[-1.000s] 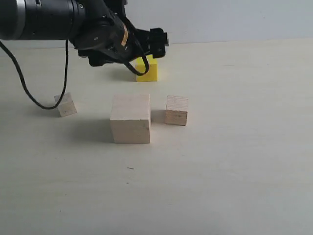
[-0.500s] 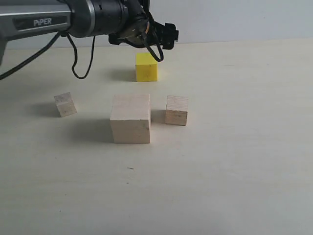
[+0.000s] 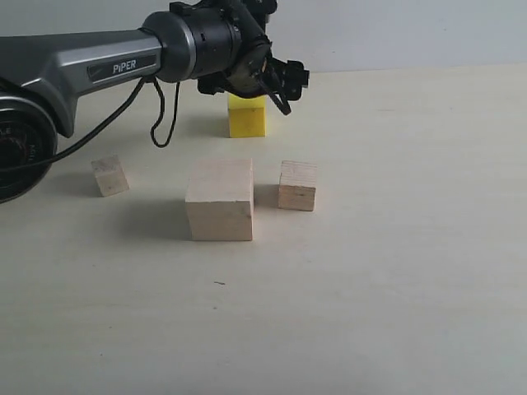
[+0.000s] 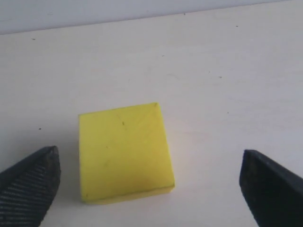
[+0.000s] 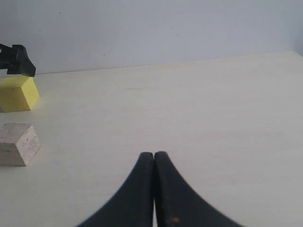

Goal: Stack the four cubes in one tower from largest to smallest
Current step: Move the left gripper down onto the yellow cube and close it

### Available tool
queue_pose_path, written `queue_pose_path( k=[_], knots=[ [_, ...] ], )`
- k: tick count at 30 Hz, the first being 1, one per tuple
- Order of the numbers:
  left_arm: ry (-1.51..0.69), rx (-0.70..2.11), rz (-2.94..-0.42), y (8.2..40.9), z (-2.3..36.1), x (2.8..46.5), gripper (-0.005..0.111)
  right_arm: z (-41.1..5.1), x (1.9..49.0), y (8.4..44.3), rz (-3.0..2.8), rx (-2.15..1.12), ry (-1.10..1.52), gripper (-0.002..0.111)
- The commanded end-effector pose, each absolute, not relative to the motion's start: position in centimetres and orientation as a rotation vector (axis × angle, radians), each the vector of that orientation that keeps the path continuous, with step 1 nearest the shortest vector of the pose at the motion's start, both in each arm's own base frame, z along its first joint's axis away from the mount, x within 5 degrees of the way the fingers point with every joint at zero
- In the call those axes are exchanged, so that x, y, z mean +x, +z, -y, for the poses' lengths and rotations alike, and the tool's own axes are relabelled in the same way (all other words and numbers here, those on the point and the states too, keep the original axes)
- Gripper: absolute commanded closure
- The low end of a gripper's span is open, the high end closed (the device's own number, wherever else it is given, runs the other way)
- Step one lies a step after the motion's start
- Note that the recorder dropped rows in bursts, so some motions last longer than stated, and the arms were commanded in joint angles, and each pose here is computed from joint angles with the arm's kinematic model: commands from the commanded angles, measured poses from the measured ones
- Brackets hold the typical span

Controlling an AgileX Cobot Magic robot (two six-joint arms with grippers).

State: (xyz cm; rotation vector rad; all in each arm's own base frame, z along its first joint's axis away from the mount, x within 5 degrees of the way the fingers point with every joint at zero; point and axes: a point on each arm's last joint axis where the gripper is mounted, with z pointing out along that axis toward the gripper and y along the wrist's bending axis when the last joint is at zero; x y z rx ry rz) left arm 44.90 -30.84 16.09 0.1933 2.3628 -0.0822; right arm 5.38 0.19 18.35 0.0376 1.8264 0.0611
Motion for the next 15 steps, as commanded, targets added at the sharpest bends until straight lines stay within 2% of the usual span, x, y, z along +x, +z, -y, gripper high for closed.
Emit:
queue_pose_path(
  k=[1, 8, 15],
  knots=[
    [-0.061, 0.137, -2.382, 15.8, 29.6, 45.7, 0.008, -0.1, 5.4, 18.3, -1.818, 0.034, 0.045, 0.108],
    [-0.170, 0.081, -2.396, 15.7, 28.9, 46.5, 0.008, -0.1, 5.4, 18.3, -1.818, 0.034, 0.045, 0.108],
    [-0.141, 0.152, -2.423, 14.4, 29.0, 46.5, 0.008, -0.1, 5.4, 18.3, -1.818, 0.035, 0.047, 0.108]
  ],
)
